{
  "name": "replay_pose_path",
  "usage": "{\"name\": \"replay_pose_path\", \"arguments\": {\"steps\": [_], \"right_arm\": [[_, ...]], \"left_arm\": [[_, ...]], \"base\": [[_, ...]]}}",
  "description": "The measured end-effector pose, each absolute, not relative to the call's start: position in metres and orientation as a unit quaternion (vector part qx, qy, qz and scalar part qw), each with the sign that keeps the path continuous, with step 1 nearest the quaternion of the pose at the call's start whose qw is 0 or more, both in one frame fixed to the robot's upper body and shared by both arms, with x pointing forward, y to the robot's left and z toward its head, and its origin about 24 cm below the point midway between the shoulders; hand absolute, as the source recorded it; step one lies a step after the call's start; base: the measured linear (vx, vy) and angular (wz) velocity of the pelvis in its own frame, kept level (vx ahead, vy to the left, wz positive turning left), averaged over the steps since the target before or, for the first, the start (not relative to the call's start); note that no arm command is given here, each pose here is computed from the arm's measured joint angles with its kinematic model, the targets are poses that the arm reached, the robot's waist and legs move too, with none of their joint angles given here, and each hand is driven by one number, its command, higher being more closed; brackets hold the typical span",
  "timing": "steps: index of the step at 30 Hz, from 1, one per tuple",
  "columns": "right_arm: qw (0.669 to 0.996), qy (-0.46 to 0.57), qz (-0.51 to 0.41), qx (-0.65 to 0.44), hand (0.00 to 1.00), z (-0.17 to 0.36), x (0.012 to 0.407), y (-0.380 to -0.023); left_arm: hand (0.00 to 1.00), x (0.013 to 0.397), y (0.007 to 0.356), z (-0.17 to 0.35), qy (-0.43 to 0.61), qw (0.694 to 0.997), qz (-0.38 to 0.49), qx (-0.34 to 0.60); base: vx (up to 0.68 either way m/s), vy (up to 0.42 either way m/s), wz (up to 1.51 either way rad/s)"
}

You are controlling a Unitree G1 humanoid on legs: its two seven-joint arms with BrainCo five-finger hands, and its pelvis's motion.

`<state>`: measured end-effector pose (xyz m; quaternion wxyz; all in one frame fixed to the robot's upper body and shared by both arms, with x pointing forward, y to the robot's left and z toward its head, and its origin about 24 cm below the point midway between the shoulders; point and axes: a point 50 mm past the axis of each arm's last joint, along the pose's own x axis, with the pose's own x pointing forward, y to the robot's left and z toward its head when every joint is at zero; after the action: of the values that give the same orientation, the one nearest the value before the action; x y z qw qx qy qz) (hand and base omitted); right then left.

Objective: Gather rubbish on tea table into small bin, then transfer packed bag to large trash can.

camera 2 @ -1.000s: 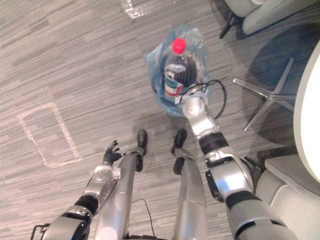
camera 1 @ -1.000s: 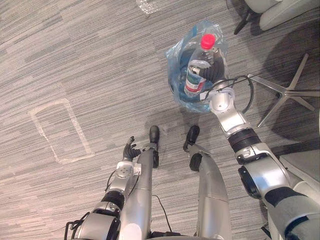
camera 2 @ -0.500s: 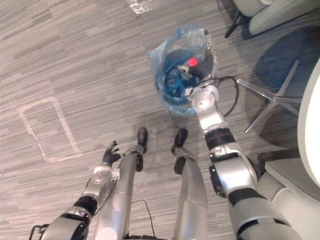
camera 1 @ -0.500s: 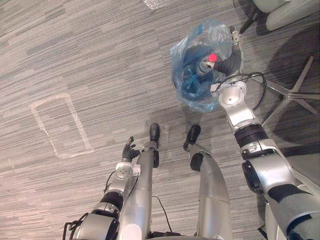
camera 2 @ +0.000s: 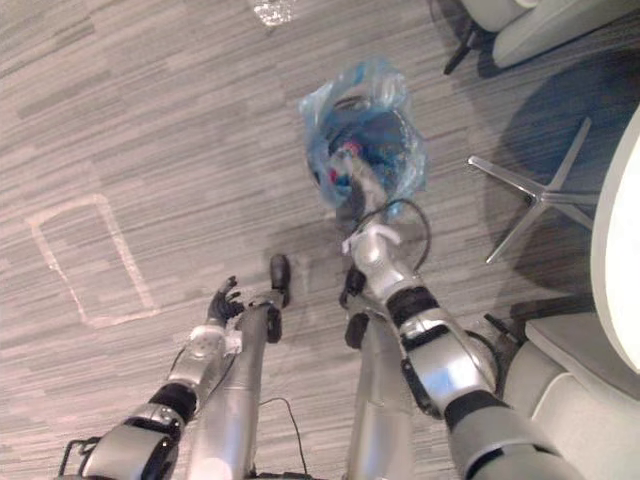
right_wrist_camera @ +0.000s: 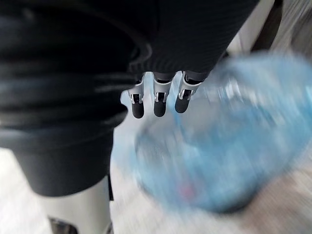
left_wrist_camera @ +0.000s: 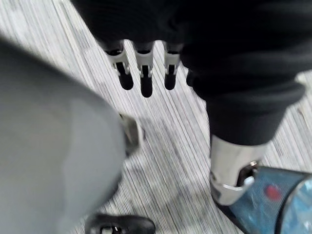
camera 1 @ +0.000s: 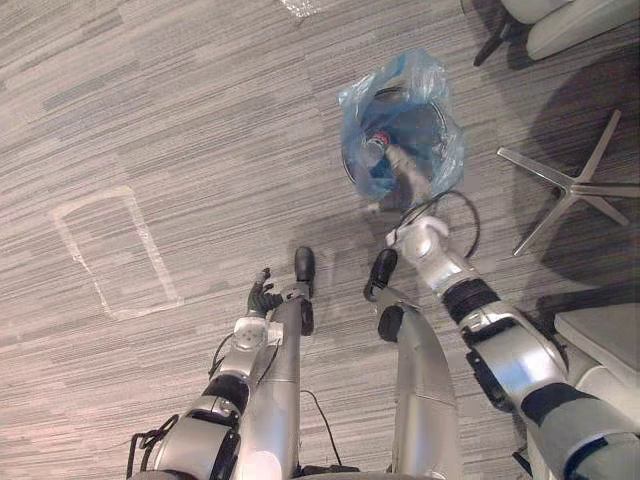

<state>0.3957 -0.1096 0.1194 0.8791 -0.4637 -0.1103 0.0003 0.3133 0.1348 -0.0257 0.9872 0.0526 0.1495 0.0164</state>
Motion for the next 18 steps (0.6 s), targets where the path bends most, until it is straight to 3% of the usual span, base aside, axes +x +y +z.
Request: {"name": "replay_pose_path", "arguments": {"steps": [7, 8, 18], "right_arm": [[0.875, -0.056, 0.003, -0.481, 0.00, 0.103, 0.397, -0.108], [0.879, -0.046, -0.006, -0.474, 1.00, 0.103, 0.398, -0.111], [0.896, -0.010, -0.043, -0.443, 1.00, 0.106, 0.403, -0.131]], "left_arm": [[0.00, 0.320, 0.125, -0.018, 0.139, 0.989, 0.011, 0.042], [0.00, 0.324, 0.125, -0.014, 0.134, 0.990, 0.013, 0.038], [0.00, 0.330, 0.127, -0.004, 0.115, 0.993, 0.033, 0.013]], "base": [[0.00, -0.002, 0.04], [-0.01, -0.013, 0.13], [-0.01, -0.022, 0.16]]}}
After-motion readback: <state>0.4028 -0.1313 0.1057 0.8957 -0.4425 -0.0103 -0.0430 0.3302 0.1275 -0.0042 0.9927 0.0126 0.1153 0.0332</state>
